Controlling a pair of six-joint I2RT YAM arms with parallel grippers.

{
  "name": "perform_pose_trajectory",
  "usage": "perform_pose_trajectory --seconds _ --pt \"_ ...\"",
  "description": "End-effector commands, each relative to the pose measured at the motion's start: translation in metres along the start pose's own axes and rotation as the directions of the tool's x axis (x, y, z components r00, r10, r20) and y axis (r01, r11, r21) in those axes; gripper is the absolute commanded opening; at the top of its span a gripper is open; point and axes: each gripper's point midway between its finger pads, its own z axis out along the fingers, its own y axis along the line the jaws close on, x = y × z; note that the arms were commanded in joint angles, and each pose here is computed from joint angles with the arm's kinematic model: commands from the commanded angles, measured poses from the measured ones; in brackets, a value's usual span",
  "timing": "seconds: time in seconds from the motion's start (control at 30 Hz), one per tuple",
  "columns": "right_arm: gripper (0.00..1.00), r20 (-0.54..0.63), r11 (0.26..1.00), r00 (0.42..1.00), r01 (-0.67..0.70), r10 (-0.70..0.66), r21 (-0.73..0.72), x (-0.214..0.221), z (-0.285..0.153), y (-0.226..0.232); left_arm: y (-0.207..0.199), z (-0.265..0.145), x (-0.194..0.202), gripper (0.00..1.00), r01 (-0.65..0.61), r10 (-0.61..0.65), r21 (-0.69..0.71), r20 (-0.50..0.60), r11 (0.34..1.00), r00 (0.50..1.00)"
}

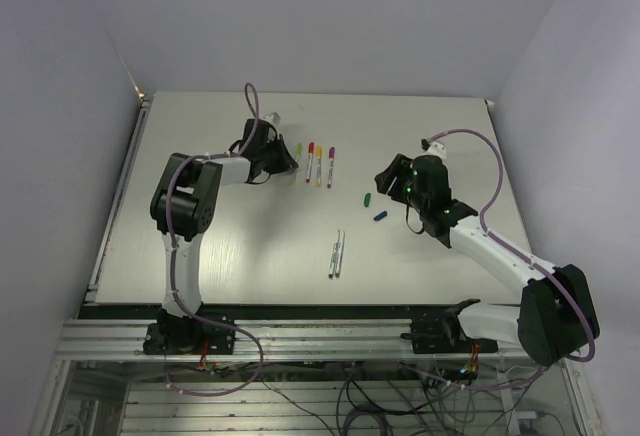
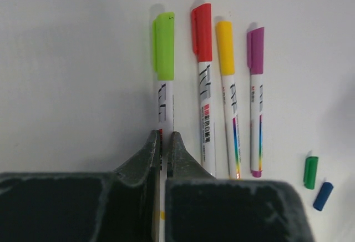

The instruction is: Insert the pens into the pen caps

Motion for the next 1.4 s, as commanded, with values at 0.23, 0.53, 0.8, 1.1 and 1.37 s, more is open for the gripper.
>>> perform_pose_trajectory --seconds 0.23,0.53,0.8,1.1,1.37 --pt "0.55 -0.002 1.000 1.000 -0.009 0.009 -0.003 0.004 0.001 -0.003 -0.020 0.011 -0.010 0.08 0.102 -0.108 0.102 0.055 0.990 0.993" --pt "0.54 -0.002 1.000 1.000 -0.010 0.010 -0.026 0.005 0.000 0.000 -0.015 0.004 -0.011 0.17 0.089 -0.092 0.053 0.067 0.995 0.993" --pt "0.54 -0.003 0.999 1.000 -0.012 0.012 -0.046 0.006 -0.001 0.003 -0.010 -0.001 -0.012 0.27 0.090 -0.091 0.011 0.085 0.996 0.992" --pt "0.54 0.000 0.998 1.000 -0.015 0.015 -0.068 0.004 -0.003 0.008 -0.012 -0.010 -0.022 0.35 0.069 -0.067 -0.015 0.119 0.998 0.991" --pt "0.53 0.016 0.998 1.000 -0.007 0.008 -0.062 -0.001 -0.006 0.007 -0.022 -0.029 -0.042 0.36 0.050 -0.046 -0.018 0.177 0.999 0.983"
